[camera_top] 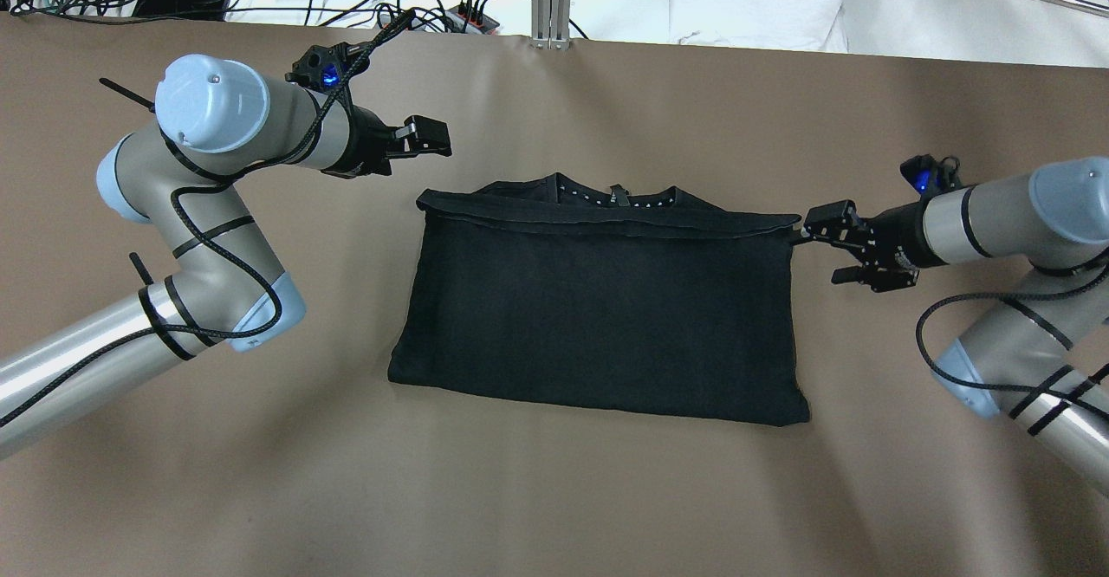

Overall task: Fold clothes
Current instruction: 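Release the hem and raise both grippers above the folded shirt, then move the right gripper down to the shirt corner nearest the robot and grasp it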

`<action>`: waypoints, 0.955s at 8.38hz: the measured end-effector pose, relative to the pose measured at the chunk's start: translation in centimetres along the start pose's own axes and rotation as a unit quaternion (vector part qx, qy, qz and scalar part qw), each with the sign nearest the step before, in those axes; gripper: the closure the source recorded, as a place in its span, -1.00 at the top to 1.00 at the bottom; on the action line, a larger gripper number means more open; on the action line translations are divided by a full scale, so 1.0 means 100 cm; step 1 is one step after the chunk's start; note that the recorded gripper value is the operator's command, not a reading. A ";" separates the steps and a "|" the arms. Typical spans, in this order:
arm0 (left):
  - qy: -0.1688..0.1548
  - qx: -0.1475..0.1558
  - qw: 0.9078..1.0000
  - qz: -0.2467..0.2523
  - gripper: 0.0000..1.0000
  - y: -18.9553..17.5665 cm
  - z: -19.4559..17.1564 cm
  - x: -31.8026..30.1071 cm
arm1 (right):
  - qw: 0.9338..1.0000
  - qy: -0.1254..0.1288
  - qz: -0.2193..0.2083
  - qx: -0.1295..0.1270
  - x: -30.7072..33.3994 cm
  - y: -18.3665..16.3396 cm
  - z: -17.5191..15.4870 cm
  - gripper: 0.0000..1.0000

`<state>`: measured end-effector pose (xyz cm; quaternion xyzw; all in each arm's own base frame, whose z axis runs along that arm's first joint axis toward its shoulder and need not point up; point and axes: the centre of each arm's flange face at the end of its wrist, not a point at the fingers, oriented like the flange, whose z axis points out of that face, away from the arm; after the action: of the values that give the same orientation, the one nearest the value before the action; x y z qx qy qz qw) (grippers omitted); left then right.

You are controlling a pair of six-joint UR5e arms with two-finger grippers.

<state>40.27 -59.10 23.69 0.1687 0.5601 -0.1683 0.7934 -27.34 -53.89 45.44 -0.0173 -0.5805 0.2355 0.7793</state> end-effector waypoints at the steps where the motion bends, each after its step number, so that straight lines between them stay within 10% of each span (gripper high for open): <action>1: 0.000 0.003 1.000 0.000 1.00 -0.001 -0.001 0.000 | 1.000 0.005 0.011 -0.020 0.008 0.024 0.005 0.88; 8: -0.003 0.016 1.000 0.001 1.00 -0.002 -0.001 -0.003 | 0.996 0.045 -0.010 -0.073 0.062 0.144 0.031 0.88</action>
<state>39.99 -59.20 23.93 0.1815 0.5544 -0.1777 0.7925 -33.84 -39.42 47.68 -0.0784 -0.5606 0.1836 0.8037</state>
